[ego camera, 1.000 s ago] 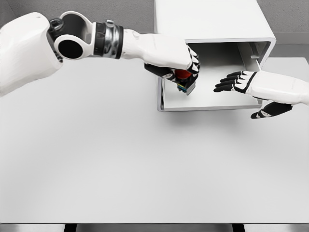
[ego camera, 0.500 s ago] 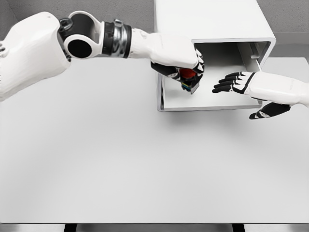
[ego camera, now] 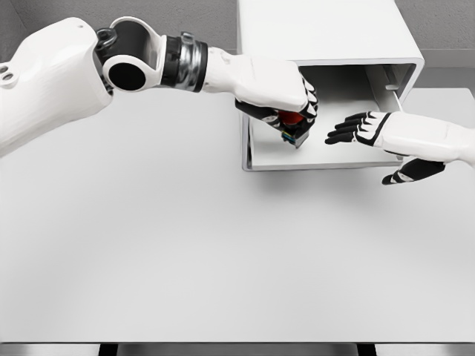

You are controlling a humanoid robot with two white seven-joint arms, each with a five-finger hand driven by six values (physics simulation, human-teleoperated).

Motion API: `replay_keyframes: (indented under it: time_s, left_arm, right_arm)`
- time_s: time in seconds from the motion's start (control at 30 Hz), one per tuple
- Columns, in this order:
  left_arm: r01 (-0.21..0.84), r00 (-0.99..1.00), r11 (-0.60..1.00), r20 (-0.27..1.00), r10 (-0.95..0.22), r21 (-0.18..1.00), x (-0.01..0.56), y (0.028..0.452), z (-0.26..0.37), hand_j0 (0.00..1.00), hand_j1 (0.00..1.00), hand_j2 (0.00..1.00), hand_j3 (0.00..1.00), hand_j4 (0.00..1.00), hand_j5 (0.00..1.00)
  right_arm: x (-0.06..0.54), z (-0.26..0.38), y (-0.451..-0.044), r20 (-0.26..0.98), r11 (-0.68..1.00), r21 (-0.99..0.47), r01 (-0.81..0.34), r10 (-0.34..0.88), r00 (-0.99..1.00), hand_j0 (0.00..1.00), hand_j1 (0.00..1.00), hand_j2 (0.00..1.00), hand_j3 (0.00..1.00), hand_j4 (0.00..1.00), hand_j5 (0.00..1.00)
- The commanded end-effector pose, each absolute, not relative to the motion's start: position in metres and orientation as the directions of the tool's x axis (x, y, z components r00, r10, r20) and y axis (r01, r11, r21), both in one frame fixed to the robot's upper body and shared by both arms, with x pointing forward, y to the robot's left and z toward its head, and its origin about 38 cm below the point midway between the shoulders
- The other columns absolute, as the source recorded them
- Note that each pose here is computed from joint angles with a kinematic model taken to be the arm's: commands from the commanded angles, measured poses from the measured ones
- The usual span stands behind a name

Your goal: Slide open multi-storey tabletop storage cabinets and put open load switch and slide close multi-storey tabletop storage cabinets

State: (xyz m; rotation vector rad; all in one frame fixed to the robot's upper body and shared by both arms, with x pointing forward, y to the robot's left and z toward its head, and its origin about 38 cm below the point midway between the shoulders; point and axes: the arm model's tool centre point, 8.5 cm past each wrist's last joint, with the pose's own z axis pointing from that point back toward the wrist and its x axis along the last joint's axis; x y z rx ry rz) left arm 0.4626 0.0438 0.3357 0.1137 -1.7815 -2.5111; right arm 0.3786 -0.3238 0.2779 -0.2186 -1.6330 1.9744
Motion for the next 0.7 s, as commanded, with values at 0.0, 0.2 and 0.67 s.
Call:
replay_keyframes:
  time_s: [0.0,0.2,0.67]
  left_arm:
    - [0.005,-0.995,-0.332,-0.028,-0.096,0.943,0.463,0.044,0.336,0.38,0.38,0.38,0.38,0.38,0.38]
    - [0.007,-0.995,-0.325,-0.026,-0.095,0.946,0.463,0.044,0.337,1.00,1.00,1.00,1.00,1.00,1.00]
    - [0.015,-0.999,-0.266,0.007,-0.033,0.964,0.445,0.034,0.350,1.00,1.00,1.00,1.00,1.00,1.00]
  right_arm:
    - [0.379,0.279,-0.324,0.227,-0.092,-0.944,-0.317,0.515,-0.827,1.00,1.00,1.00,1.00,1.00,1.00]
    - [0.379,0.278,-0.322,0.230,-0.090,-0.944,-0.318,0.510,-0.828,1.00,1.00,1.00,1.00,1.00,1.00]
    - [0.380,0.274,-0.316,0.241,-0.085,-0.942,-0.324,0.497,-0.833,1.00,1.00,1.00,1.00,1.00,1.00]
